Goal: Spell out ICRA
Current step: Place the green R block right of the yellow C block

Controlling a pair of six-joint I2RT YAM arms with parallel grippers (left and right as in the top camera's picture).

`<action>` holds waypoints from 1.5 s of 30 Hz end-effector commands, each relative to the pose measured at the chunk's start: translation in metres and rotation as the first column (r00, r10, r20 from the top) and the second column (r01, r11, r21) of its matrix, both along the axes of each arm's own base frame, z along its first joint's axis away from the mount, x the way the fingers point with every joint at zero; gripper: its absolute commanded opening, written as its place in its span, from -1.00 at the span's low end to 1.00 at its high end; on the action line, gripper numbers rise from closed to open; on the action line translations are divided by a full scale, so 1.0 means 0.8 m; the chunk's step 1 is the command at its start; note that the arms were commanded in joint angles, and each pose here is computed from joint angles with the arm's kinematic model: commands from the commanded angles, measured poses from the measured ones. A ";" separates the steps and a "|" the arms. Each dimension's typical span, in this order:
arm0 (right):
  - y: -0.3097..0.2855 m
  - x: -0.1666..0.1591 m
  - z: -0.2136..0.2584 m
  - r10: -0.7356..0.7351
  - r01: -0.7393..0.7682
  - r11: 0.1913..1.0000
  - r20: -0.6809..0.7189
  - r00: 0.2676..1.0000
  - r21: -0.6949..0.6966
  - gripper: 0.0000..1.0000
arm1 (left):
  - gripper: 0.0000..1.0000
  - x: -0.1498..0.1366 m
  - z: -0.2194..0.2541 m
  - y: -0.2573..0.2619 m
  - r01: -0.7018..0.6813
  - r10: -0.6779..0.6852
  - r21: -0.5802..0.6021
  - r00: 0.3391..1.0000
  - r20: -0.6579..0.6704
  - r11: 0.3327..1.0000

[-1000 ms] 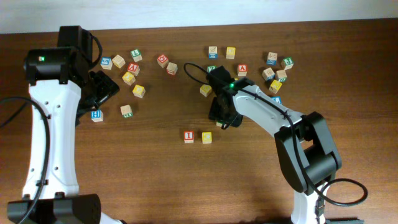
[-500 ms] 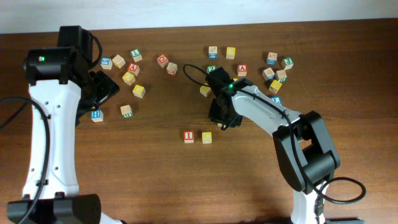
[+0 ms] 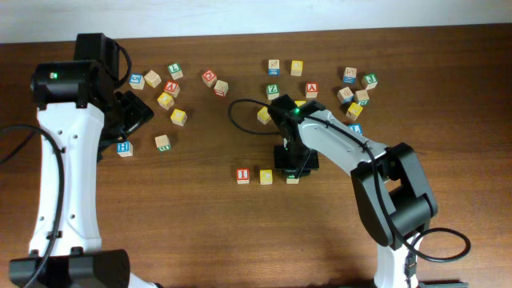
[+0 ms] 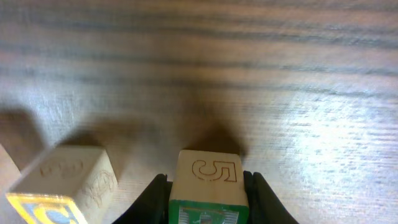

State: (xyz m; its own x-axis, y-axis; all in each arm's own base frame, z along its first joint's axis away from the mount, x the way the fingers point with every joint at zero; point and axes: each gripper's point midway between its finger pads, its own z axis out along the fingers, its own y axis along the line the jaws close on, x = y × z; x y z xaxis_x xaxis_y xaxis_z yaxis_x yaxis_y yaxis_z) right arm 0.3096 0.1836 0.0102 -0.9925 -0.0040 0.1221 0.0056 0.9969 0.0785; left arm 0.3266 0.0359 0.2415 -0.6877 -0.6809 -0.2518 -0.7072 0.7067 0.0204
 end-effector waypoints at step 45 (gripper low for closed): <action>0.041 0.014 0.005 0.071 -0.074 0.997 0.112 0.991 0.024 -0.10 | 0.98 0.000 0.001 0.002 -0.008 0.008 0.007 1.000 0.001 1.000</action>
State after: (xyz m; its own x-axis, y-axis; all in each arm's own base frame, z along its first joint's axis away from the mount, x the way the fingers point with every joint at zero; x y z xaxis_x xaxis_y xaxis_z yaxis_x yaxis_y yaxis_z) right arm 0.3159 0.2161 0.0087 -0.9973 -0.0693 0.0255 -0.0666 0.9933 0.0941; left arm 0.3266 0.0359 0.2415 -0.6877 -0.6809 -0.2518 -0.7072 0.7067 0.0204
